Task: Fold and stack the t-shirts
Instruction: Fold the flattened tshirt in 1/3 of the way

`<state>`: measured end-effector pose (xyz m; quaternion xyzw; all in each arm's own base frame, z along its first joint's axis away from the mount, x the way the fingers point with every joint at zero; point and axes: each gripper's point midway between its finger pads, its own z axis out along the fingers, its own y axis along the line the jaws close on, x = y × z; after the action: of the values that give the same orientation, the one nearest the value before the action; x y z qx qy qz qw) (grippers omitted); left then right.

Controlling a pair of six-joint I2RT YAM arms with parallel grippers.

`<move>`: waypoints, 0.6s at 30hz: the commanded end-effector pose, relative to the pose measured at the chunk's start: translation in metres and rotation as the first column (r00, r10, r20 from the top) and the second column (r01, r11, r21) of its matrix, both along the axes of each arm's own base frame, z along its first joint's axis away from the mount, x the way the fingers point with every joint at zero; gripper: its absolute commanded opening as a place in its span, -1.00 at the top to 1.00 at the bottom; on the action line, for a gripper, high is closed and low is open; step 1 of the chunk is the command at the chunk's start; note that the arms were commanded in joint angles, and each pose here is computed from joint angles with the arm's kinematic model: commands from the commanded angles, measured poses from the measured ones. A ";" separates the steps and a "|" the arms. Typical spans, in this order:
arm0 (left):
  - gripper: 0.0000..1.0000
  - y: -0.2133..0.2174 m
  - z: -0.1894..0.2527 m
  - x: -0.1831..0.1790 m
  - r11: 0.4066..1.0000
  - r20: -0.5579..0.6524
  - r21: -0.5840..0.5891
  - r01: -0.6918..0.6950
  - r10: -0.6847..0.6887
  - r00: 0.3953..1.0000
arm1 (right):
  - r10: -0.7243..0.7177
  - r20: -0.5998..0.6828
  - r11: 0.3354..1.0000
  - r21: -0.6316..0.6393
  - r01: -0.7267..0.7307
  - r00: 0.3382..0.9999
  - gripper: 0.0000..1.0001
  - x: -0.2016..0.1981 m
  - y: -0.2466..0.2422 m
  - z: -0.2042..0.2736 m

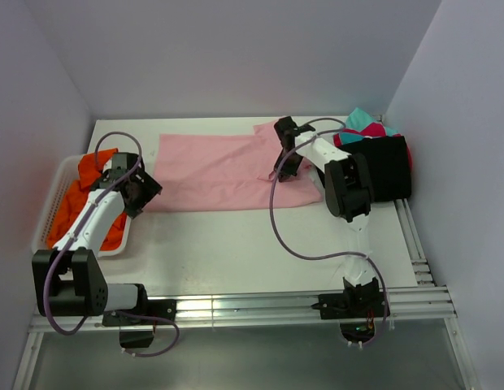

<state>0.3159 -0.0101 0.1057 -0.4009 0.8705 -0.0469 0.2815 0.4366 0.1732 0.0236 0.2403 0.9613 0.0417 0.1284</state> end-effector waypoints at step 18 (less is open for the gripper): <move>-0.60 0.002 0.028 0.008 0.997 0.032 0.037 0.068 -0.069 0.997 | -0.091 0.264 0.928 0.372 -0.015 0.960 -0.08 0.109 0.079 0.083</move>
<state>0.3136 -0.0091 0.1172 -0.3813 0.8788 -0.0420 0.2837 0.5128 0.2219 0.0597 0.2781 0.9326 0.1476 0.1764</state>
